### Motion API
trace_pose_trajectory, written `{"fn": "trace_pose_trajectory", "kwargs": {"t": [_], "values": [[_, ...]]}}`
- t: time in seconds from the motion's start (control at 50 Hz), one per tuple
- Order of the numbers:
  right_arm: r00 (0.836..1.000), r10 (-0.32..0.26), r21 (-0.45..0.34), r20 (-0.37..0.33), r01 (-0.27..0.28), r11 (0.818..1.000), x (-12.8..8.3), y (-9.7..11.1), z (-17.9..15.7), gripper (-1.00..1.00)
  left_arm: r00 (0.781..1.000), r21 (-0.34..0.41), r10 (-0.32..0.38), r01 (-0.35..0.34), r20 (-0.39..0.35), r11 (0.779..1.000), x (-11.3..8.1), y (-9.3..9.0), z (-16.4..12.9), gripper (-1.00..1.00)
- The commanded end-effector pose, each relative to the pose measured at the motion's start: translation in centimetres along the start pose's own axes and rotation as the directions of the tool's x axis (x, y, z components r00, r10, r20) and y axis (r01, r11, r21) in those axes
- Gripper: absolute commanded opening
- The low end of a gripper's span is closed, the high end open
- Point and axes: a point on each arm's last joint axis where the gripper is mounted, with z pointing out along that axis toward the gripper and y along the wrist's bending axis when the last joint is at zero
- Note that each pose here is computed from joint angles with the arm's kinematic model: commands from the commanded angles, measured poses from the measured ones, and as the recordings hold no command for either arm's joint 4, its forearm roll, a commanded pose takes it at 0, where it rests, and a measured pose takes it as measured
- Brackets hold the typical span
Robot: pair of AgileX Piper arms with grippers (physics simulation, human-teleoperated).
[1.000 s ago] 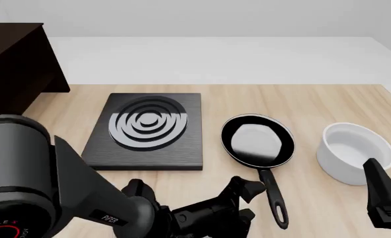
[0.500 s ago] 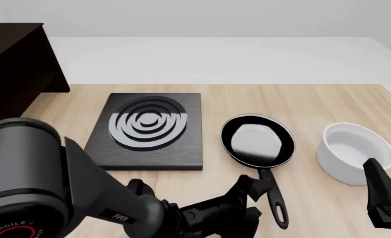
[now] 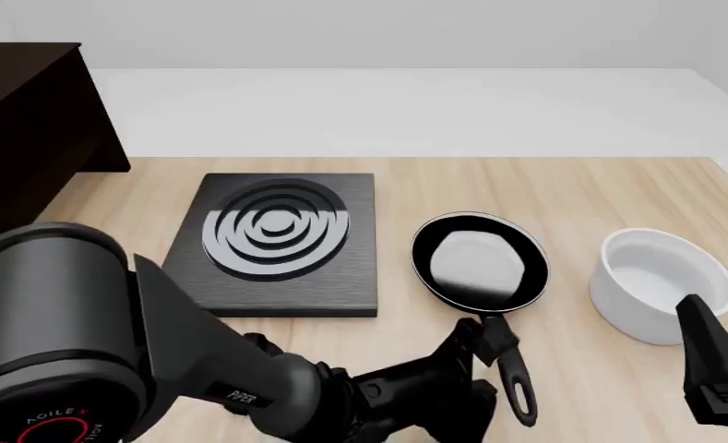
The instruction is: Put the frying pan under the cabinet shelf.
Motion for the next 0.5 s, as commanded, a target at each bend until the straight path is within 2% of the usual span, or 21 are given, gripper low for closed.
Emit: {"fn": "trace_pose_trajectory", "kwargs": {"t": [0.02, 0.22, 0.5], "values": [[1.000, 0.000, 0.000, 0.000, 0.000, 1.000, 0.0, 0.0, 0.0, 1.00, 0.998, 0.075, 0.061, -0.060, -0.022, 0.995, 0.9, -2.3, 1.8, 1.00], [1.000, 0.000, 0.000, 0.000, 0.000, 1.000, 0.0, 0.0, 0.0, 1.00, 0.998, 0.092, 0.058, -0.054, -0.039, 0.994, 1.7, -2.9, 3.0, 1.00], [1.000, 0.000, 0.000, 0.000, 0.000, 1.000, 0.0, 0.0, 0.0, 1.00, 0.998, 0.130, 0.055, -0.050, -0.036, 0.990, 1.3, -3.0, 4.1, 1.00]]}}
